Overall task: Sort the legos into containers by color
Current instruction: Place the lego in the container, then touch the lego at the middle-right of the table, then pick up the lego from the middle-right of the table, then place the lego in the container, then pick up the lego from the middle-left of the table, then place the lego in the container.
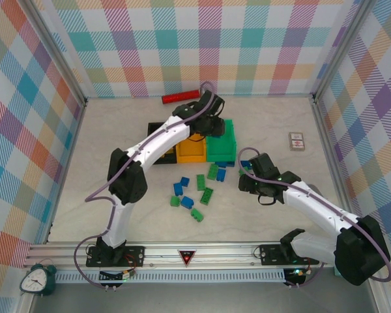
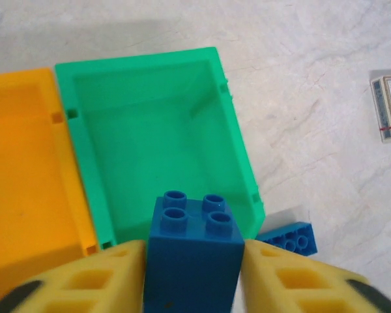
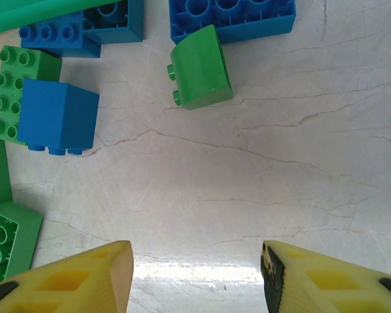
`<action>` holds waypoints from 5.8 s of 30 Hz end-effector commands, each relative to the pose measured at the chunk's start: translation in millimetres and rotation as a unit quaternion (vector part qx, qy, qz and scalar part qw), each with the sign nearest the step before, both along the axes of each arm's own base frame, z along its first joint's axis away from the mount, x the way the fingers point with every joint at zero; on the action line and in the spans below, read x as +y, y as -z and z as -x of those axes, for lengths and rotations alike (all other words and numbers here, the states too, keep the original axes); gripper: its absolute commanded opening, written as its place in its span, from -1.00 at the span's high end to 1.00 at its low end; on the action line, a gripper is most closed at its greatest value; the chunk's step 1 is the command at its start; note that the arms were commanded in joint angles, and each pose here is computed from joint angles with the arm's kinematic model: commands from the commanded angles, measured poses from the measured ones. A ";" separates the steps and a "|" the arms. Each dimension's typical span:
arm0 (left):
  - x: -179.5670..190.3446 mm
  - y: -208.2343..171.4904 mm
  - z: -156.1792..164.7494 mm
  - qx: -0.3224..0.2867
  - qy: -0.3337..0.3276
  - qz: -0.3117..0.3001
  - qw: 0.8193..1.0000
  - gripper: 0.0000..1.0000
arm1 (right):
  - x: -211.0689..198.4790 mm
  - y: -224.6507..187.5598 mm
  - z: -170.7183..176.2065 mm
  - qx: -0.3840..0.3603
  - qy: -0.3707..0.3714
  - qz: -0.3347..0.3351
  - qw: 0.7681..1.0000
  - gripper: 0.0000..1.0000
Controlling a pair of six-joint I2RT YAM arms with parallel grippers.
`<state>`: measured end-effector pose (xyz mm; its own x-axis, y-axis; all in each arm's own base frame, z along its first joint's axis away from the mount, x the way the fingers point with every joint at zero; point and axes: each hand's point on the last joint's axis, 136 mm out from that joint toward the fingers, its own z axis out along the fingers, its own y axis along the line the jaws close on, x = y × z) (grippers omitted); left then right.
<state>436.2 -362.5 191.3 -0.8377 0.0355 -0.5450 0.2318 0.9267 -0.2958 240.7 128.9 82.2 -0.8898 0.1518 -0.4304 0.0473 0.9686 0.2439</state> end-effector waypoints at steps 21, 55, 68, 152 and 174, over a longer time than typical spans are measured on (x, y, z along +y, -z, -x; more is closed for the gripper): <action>84.9 8.5 104.1 0.015 -0.019 0.032 0.999 -0.37 | 14.7 17.5 -73.4 0.022 0.005 -0.006 1.000 -0.15; 130.6 56.0 179.2 0.045 -0.051 0.010 0.998 -0.35 | -9.8 30.5 -125.7 0.089 -0.011 0.016 0.996 -0.40; 129.1 66.8 180.1 0.055 -0.052 0.007 0.997 -0.35 | -7.9 59.7 -120.8 0.136 -0.022 0.029 0.990 -0.53; 34.2 76.5 192.1 0.064 0.064 -0.092 0.992 0.63 | 1.5 -42.4 -80.6 -0.013 -0.030 0.012 0.999 -0.52; 113.1 13.9 16.9 0.013 -0.045 -0.117 0.992 0.43 | -0.8 -7.7 -23.3 0.037 -0.026 -0.045 0.998 -0.52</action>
